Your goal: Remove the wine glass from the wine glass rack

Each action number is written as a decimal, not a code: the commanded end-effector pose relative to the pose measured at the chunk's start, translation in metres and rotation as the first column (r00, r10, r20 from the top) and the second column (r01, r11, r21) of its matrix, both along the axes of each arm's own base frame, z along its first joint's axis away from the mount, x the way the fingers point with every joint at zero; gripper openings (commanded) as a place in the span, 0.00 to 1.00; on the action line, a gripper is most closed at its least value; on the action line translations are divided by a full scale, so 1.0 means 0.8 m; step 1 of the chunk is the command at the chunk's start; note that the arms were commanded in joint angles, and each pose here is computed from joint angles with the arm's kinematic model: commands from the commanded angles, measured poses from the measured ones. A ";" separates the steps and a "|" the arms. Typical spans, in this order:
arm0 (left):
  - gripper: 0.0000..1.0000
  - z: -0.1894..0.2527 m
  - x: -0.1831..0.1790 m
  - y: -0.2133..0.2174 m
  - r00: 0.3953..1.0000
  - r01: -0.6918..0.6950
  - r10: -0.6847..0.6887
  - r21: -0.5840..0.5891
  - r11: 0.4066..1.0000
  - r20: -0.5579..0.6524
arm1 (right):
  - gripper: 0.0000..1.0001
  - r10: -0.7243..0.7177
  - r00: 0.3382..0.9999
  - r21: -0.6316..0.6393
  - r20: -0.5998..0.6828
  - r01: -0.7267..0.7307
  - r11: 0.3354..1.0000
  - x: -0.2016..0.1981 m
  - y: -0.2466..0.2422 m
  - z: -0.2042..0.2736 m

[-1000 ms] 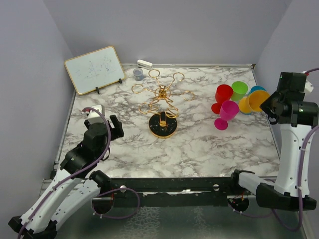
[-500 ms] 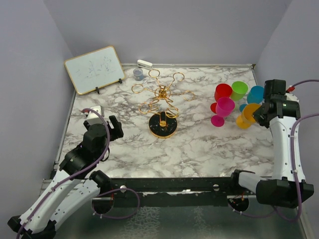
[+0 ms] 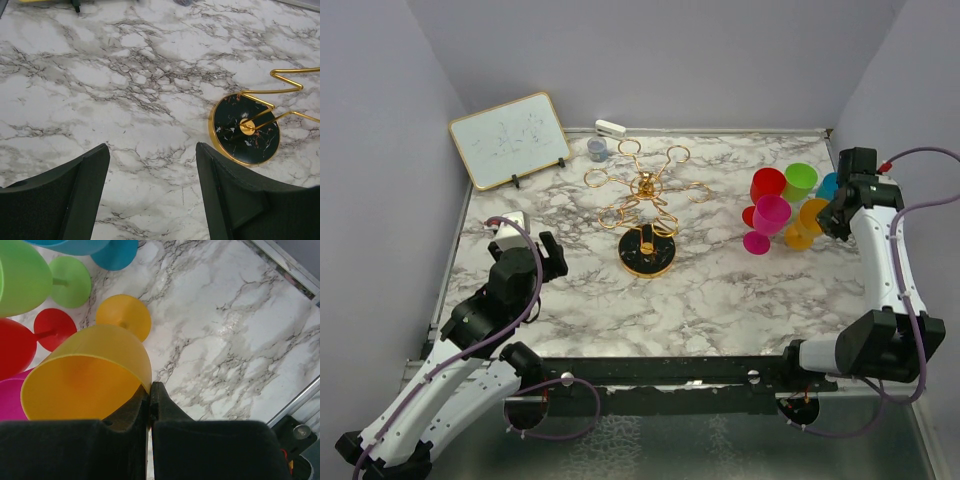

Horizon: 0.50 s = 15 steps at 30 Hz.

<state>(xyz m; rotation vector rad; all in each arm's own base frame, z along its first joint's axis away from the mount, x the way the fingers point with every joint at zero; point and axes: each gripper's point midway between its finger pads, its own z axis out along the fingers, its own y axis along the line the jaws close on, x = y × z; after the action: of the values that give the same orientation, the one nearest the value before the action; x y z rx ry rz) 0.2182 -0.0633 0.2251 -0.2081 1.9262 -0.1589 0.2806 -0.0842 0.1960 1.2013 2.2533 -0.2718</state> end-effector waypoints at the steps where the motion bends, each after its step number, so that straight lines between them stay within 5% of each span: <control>1: 0.72 0.003 -0.002 0.010 0.999 -0.036 0.036 0.012 0.999 0.003 | 0.01 0.028 0.997 0.023 0.074 -0.029 0.999 0.035 0.002 0.001; 15: 0.72 0.001 0.000 0.010 0.999 -0.044 0.045 0.022 0.999 -0.006 | 0.08 0.049 0.998 0.063 0.034 -0.051 0.997 0.050 0.007 -0.032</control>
<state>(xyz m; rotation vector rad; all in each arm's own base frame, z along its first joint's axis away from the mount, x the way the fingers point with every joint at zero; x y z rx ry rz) 0.2173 -0.0592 0.2199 -0.2150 1.9440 -0.1258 0.3131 -0.0769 0.1720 1.1811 2.2974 -0.1870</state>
